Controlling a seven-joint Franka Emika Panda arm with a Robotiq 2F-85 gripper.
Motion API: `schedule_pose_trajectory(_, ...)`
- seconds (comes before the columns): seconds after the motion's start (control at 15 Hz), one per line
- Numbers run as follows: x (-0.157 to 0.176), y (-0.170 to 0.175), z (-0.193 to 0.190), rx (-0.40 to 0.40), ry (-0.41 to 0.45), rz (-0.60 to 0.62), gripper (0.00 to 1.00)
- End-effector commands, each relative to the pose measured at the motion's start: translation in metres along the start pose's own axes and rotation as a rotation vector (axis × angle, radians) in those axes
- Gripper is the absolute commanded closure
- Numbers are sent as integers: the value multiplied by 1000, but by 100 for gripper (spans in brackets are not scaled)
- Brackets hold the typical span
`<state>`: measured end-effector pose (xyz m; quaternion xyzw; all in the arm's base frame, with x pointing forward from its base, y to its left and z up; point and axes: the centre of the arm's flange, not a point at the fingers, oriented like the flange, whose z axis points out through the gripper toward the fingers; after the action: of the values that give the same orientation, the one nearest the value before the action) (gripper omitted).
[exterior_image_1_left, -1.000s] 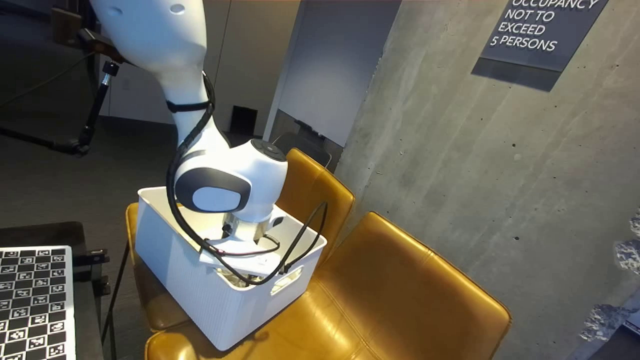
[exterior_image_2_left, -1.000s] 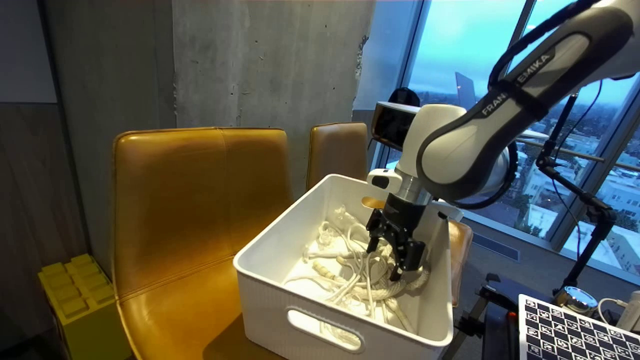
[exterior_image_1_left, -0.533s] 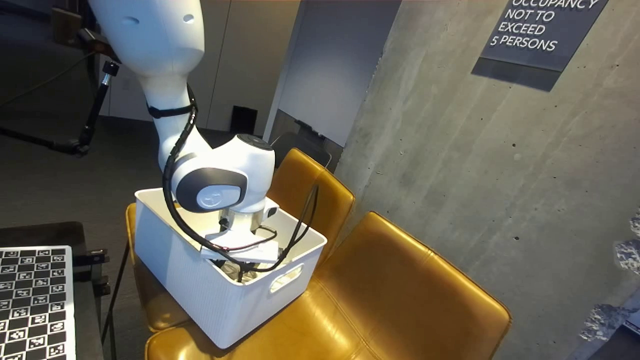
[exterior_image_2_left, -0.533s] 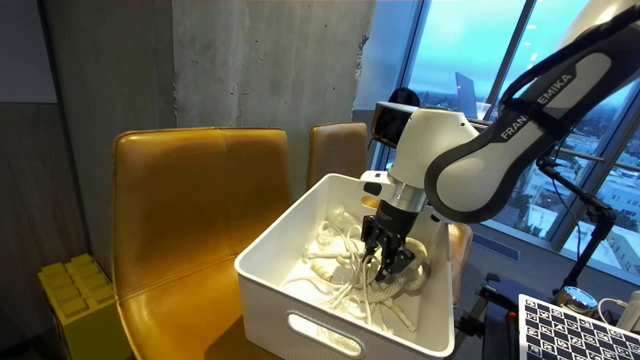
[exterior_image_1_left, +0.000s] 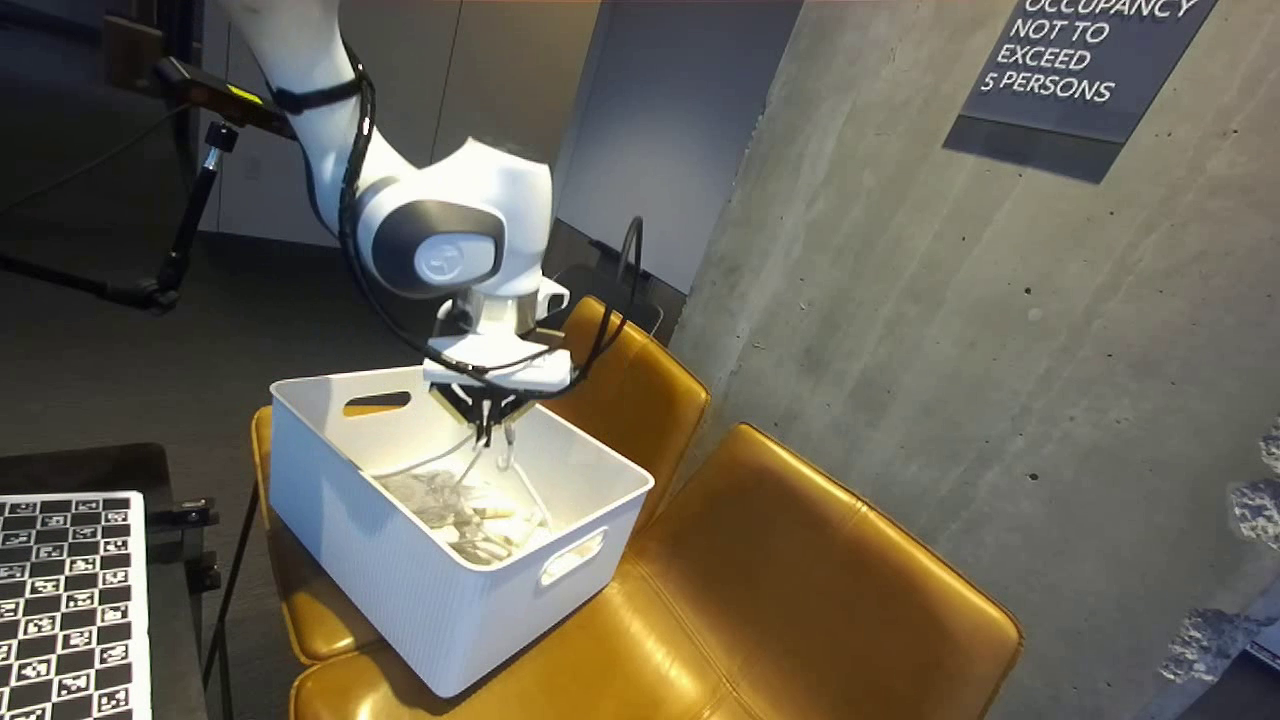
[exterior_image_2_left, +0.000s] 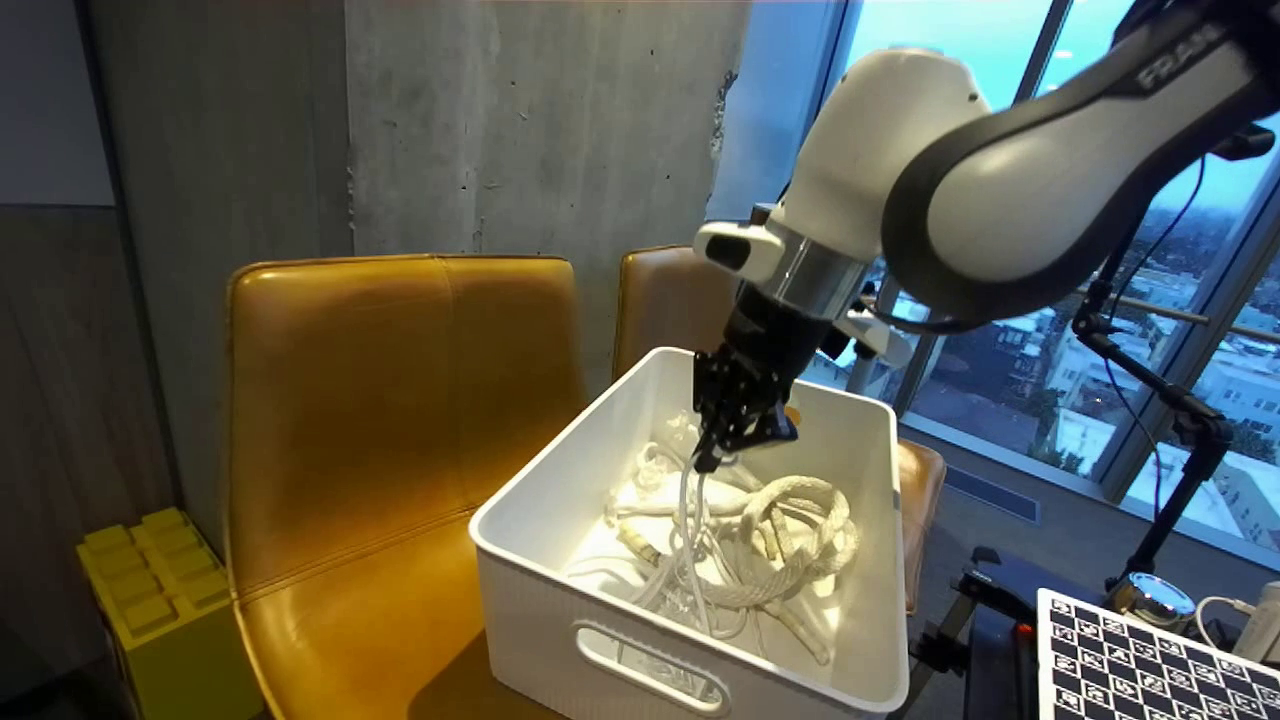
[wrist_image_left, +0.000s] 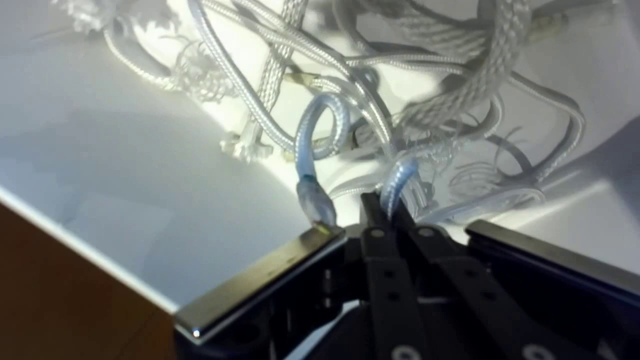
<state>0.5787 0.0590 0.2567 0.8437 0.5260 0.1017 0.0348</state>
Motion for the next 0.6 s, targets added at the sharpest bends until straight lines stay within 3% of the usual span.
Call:
schedule_pose_trajectory(0.0,19,13,-83,-21,15,25,99)
schedule_pose_trajectory(0.27,16,17,-121,-1,8,66,99)
schedule_pose_trajectory(0.33,9,17,-117,17,-3,83,71)
schedule_pose_trajectory(0.53,-16,21,-82,83,-50,135,57)
